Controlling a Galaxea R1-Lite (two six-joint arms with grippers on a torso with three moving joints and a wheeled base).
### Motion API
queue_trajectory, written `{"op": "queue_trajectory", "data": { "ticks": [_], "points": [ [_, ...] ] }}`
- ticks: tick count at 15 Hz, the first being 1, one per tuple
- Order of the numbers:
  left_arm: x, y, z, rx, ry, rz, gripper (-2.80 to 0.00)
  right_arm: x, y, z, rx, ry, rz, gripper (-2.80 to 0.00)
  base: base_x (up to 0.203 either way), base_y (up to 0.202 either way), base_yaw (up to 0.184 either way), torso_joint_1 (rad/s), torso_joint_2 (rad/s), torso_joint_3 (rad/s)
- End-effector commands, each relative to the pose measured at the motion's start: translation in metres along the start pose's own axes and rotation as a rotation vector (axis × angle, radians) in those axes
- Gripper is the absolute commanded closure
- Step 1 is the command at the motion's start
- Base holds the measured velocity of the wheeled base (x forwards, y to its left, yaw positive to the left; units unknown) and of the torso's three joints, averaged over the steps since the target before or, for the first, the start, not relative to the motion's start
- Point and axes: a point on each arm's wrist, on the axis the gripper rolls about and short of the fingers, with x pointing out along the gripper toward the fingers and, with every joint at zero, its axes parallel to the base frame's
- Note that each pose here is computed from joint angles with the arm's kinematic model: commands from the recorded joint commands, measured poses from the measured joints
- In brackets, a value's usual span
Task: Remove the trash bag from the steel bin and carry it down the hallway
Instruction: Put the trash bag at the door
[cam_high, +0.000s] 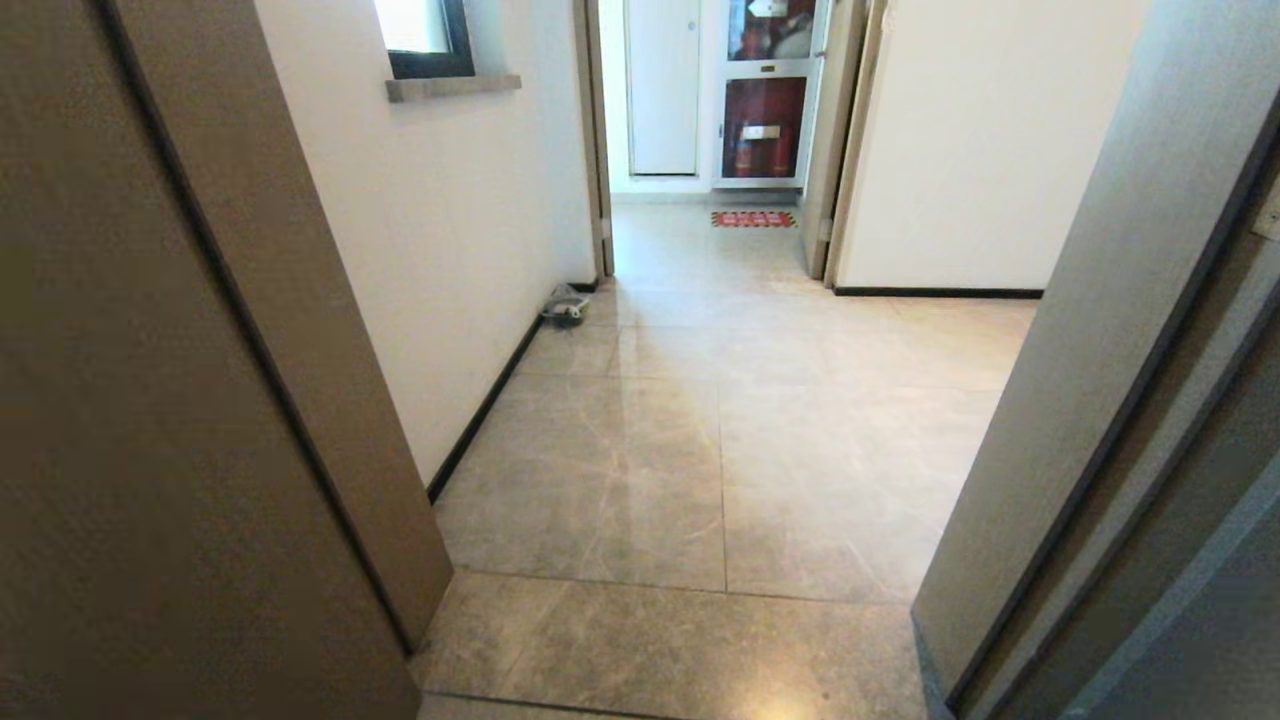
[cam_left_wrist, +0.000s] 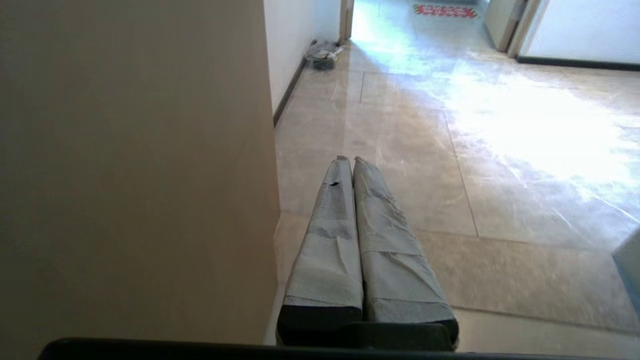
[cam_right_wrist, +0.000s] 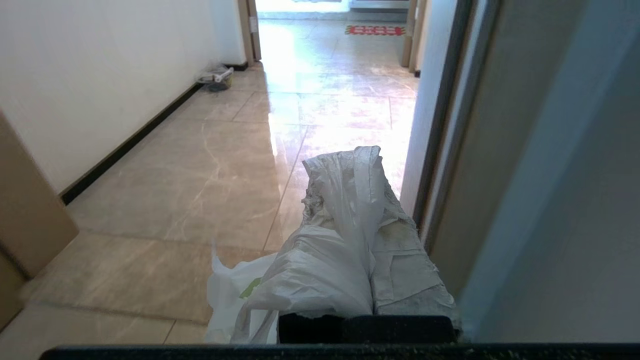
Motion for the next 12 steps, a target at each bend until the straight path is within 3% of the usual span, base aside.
{"op": "queue_trajectory", "data": {
  "ticks": [1,12],
  "points": [
    [0.0,0.0,0.0,-0.001,-0.001,0.0,0.0,0.002,0.0003,-0.0113,-0.001,0.039,0.002,0.0,0.194,0.0,0.002,0.001,0.0,0.002],
    [0.0001,0.0,-0.0003,-0.001,0.0,0.0,0.0,0.002,0.0003,-0.0113,-0.001,0.039,0.002,0.0,0.193,0.0,0.0,0.002,0.0,0.003]
  ]
}}
